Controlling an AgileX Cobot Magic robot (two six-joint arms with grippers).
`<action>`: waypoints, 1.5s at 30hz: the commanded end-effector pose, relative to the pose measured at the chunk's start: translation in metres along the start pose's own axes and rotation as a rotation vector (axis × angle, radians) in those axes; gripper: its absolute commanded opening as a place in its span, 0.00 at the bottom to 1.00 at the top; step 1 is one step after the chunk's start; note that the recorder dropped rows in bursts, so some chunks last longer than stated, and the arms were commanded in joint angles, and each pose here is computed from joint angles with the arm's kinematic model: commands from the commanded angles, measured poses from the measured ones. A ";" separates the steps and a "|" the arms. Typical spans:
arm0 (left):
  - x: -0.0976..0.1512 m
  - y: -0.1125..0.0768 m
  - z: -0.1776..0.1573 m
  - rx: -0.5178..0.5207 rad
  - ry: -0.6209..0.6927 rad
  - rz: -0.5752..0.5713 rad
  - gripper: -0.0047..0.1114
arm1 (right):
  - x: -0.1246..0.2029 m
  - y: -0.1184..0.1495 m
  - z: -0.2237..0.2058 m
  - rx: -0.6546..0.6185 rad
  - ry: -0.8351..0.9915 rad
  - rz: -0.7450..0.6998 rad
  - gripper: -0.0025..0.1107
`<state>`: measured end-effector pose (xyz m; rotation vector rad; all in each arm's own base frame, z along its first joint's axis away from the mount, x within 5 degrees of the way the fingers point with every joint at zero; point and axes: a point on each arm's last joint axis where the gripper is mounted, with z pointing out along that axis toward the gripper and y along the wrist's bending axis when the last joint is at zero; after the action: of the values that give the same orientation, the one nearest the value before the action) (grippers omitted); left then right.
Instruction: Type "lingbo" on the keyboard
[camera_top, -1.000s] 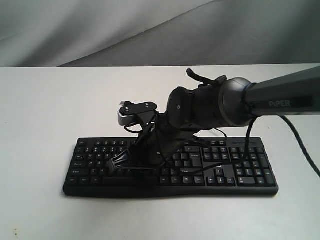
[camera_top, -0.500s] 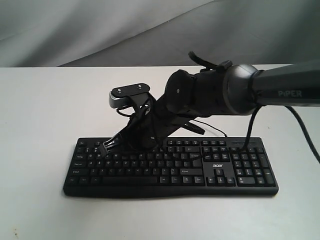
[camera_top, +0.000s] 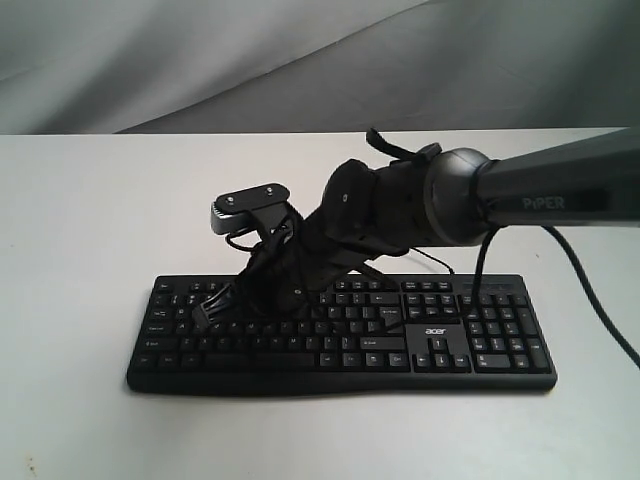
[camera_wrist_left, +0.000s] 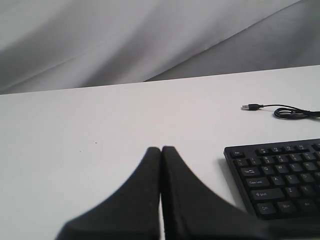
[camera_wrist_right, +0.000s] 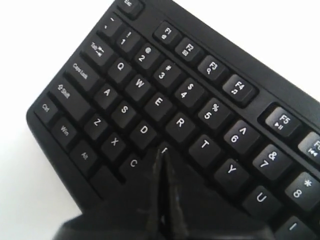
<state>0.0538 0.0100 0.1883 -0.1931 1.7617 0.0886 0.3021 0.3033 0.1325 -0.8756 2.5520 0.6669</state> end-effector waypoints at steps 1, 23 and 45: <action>0.001 0.000 0.000 0.001 -0.003 -0.012 0.04 | -0.002 0.000 0.003 0.002 -0.013 -0.005 0.02; 0.001 0.000 0.000 0.001 -0.003 -0.012 0.04 | 0.003 -0.006 0.014 0.020 -0.007 -0.003 0.02; 0.001 0.000 0.000 0.001 -0.003 -0.012 0.04 | -0.005 0.003 -0.010 0.010 -0.015 -0.006 0.02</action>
<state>0.0538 0.0100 0.1883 -0.1931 1.7617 0.0886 0.3035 0.3033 0.1403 -0.8589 2.5227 0.6672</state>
